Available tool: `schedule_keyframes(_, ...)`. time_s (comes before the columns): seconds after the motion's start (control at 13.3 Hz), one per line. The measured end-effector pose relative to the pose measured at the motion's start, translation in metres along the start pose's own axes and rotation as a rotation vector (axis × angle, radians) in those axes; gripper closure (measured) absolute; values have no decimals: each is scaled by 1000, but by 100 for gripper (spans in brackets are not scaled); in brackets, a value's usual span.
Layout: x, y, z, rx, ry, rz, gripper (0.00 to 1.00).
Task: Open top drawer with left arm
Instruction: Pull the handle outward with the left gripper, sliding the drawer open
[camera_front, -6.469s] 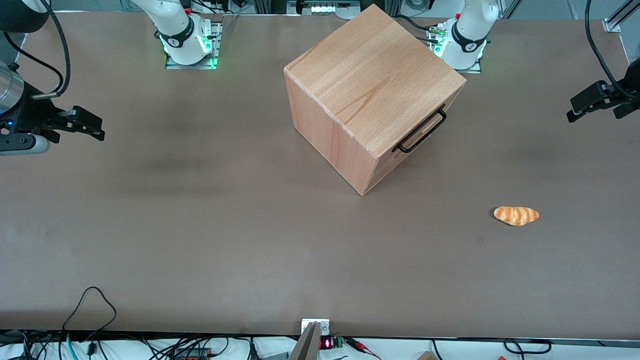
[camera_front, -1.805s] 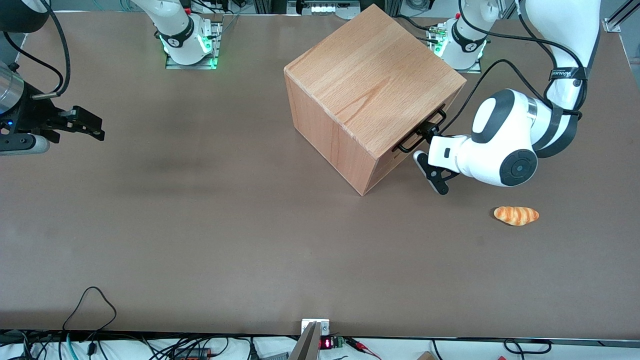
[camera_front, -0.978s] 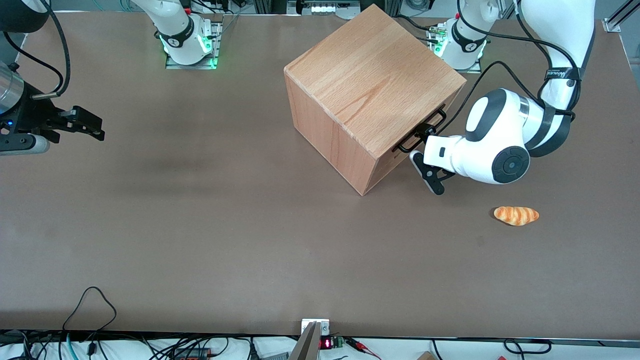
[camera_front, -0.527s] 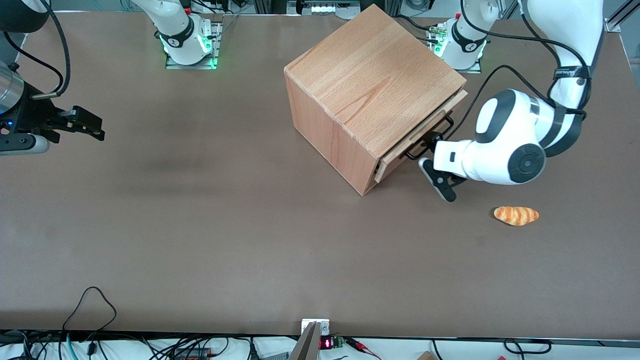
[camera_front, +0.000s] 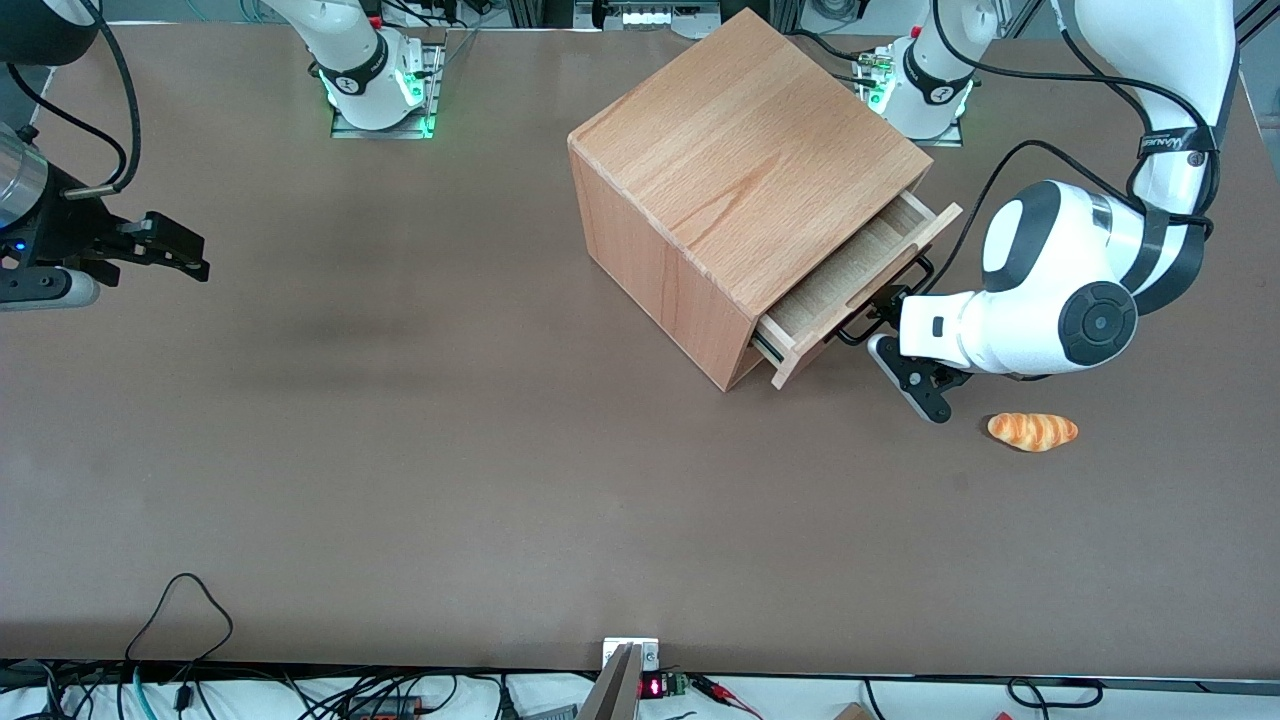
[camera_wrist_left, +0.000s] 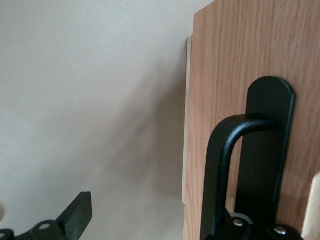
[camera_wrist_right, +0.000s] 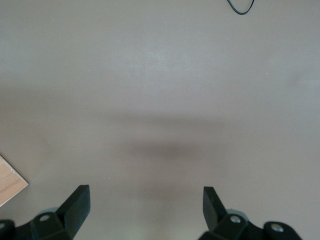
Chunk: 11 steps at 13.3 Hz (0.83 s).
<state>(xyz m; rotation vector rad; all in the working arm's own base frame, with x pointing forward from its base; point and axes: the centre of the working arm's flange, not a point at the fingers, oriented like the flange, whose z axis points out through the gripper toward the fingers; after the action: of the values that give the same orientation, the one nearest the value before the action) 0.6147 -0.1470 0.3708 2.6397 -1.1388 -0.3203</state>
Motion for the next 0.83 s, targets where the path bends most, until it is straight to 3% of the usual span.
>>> schedule_keyframes(0.83,-13,-31,-10,11,43,-29,0)
